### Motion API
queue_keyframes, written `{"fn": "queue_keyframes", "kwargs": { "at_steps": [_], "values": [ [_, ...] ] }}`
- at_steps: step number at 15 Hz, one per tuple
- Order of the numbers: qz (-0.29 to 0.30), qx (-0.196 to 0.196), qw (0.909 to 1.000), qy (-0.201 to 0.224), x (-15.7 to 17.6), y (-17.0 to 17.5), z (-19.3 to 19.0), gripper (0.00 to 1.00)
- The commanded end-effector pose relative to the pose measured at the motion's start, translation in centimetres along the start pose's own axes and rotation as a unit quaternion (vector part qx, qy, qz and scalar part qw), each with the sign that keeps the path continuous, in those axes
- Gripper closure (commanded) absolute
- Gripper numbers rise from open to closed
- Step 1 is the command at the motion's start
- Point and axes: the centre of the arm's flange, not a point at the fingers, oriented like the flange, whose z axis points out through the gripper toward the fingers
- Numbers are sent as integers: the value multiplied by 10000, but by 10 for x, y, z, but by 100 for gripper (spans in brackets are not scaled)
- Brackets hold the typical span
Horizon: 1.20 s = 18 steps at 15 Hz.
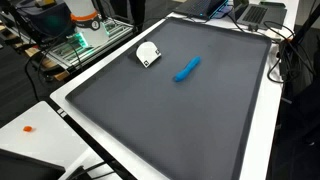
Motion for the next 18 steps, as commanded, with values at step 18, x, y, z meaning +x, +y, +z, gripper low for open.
{"fn": "queue_keyframes", "kwargs": {
  "at_steps": [18],
  "values": [
    [2925, 1598, 9428, 16, 64, -22, 127, 0]
  ]
}}
